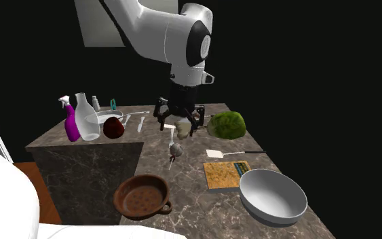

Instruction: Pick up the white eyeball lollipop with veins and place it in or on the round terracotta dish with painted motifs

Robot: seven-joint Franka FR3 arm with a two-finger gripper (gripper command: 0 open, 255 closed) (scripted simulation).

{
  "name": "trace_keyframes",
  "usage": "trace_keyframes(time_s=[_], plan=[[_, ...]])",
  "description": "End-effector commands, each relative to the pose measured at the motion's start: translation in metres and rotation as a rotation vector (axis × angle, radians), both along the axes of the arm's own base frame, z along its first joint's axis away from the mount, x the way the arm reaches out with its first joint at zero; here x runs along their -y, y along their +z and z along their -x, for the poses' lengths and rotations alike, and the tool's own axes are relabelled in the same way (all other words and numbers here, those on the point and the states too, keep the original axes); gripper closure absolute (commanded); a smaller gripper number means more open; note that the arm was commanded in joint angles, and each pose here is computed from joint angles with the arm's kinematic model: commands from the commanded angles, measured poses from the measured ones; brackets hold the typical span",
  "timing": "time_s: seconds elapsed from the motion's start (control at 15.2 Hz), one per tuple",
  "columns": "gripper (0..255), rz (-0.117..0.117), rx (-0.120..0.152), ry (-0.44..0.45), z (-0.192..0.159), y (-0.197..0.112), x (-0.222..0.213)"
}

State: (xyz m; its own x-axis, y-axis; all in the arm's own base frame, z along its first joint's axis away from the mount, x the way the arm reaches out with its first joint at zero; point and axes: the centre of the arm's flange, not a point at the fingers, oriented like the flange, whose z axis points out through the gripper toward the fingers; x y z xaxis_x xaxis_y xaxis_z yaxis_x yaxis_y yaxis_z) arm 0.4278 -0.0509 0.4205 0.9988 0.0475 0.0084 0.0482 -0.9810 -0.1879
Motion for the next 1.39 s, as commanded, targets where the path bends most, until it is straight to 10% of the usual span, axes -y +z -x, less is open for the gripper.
trace_keyframes(time_s=[0.0,0.4,1.32], plan=[[0,-0.029,0.014,0.009,-0.015,-0.021,-0.001],[0,-0.115,0.048,0.039,-0.062,-0.079,-0.014],[0,-0.117,0.049,0.04,-0.065,-0.119,-0.027]])
